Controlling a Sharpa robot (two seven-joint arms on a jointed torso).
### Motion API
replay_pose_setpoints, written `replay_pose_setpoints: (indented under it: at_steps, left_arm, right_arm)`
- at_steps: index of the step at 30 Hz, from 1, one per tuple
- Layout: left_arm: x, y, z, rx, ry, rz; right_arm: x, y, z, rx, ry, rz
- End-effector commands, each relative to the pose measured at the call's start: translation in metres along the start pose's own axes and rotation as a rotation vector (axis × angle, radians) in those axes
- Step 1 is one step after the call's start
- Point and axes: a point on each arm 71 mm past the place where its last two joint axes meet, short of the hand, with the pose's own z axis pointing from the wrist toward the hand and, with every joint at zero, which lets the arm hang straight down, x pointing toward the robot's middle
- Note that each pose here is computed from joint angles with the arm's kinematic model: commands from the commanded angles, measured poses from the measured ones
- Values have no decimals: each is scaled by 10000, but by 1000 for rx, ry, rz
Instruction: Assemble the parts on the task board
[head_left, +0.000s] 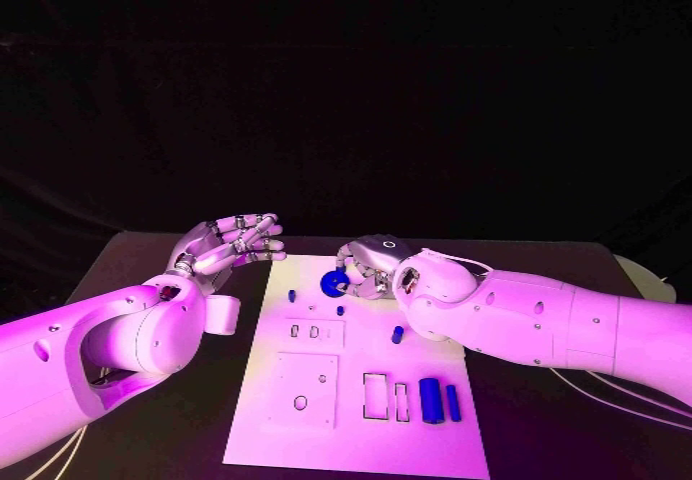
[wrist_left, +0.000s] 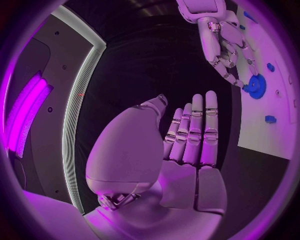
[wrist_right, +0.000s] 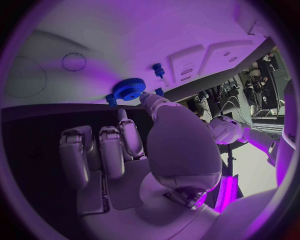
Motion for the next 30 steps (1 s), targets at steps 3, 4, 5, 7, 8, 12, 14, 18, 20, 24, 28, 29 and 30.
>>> replay_pose_setpoints:
  at_steps: [3, 4, 5, 7, 8, 12, 14, 18, 20, 24, 28, 29, 30]
  left_arm:
    - [6, -19, 5, 11, 17, -2]
    - [1, -19, 5, 10, 16, -2]
    - [-2, -19, 4, 10, 15, -1]
    - [-8, -19, 4, 9, 15, -1]
    - [-8, -18, 4, 9, 15, -1]
    - [-9, -12, 17, 9, 18, -3]
    - [-9, -8, 23, 8, 19, -3]
    - [-1, 0, 36, 7, 25, -6]
    - [3, 4, 42, 6, 26, -6]
    - [8, 10, 48, 5, 29, -8]
    - [9, 13, 52, 5, 30, -8]
    - [8, 14, 52, 4, 30, -8]
    - [8, 14, 52, 4, 30, -8]
  right_arm:
    - [-278, -157, -203, -46, -143, 171]
    - [-317, -219, -246, -42, -136, 194]
    - [-349, -288, -291, -37, -123, 217]
    - [-402, -456, -396, -26, -87, 262]
    - [-425, -549, -453, -18, -72, 282]
    - [-469, -798, -602, 5, -43, 319]
    - [-490, -937, -697, 22, -33, 333]
    - [-502, -1172, -867, 59, -22, 349]
    - [-487, -1245, -916, 76, -18, 351]
    - [-430, -1354, -987, 104, -7, 352]
    - [-355, -1421, -1031, 124, 8, 355]
    - [-340, -1429, -1038, 127, 11, 356]
    - [-319, -1437, -1047, 131, 16, 358]
